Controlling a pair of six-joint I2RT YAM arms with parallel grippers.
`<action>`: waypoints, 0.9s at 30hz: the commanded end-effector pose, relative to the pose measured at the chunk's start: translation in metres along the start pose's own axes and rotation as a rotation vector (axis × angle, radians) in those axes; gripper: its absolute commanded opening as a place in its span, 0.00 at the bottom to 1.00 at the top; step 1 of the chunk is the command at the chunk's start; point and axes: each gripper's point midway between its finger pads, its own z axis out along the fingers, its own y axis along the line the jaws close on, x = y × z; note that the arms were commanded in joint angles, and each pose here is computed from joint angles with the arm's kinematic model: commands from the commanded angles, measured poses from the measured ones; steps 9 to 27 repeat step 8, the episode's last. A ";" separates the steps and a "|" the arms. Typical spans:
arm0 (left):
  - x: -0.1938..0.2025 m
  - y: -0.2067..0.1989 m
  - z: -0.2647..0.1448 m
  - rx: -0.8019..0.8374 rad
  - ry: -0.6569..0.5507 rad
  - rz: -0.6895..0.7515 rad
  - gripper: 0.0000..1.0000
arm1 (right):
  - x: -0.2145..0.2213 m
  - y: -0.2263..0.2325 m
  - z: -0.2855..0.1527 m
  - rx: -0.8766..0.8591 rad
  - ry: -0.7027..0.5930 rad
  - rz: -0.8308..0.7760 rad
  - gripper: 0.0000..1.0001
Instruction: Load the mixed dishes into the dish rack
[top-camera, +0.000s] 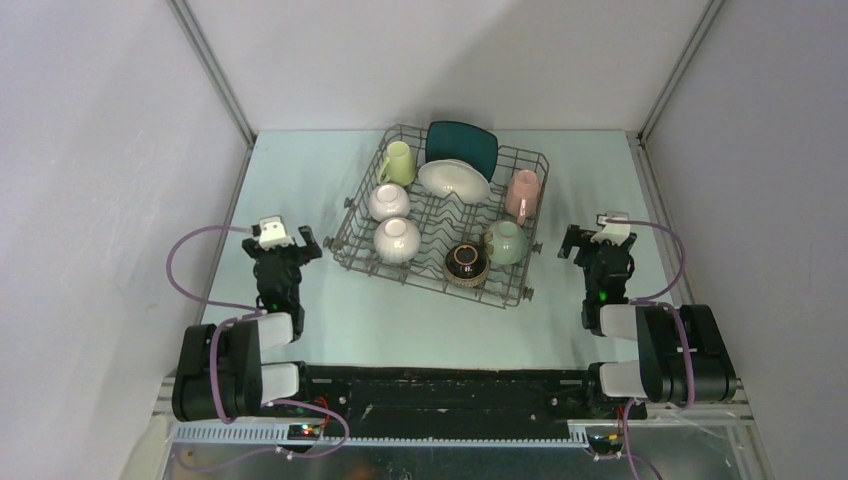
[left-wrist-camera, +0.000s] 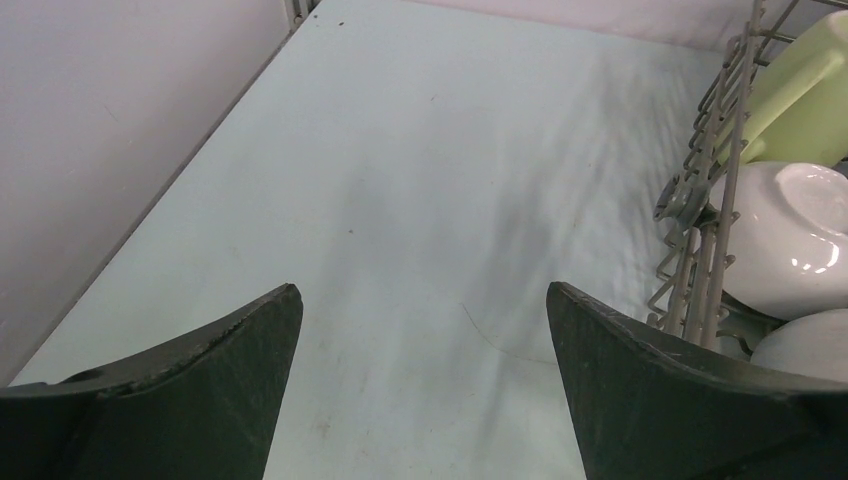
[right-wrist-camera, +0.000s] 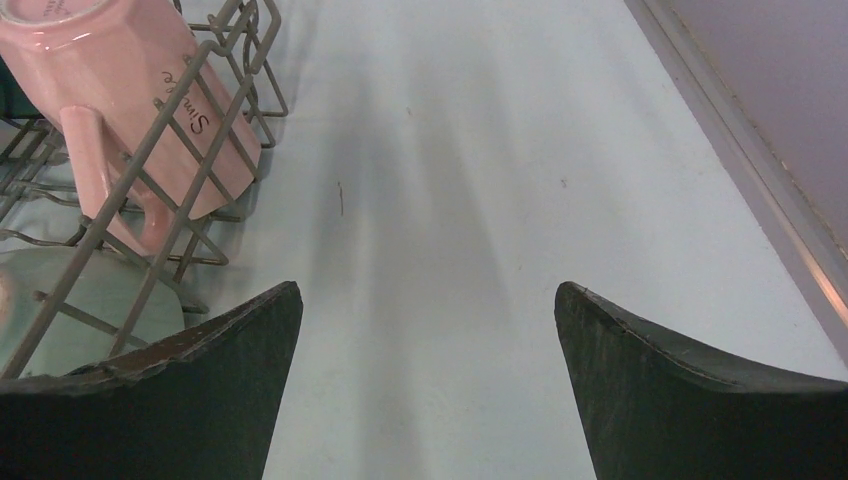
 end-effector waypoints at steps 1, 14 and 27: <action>-0.012 -0.002 0.005 0.007 -0.034 0.022 1.00 | -0.016 0.004 0.007 -0.017 -0.042 0.009 1.00; -0.011 -0.002 0.005 0.004 -0.031 0.023 1.00 | -0.016 0.004 0.007 -0.017 -0.042 0.009 1.00; -0.011 -0.002 0.005 0.004 -0.031 0.023 1.00 | -0.016 0.004 0.007 -0.017 -0.042 0.009 1.00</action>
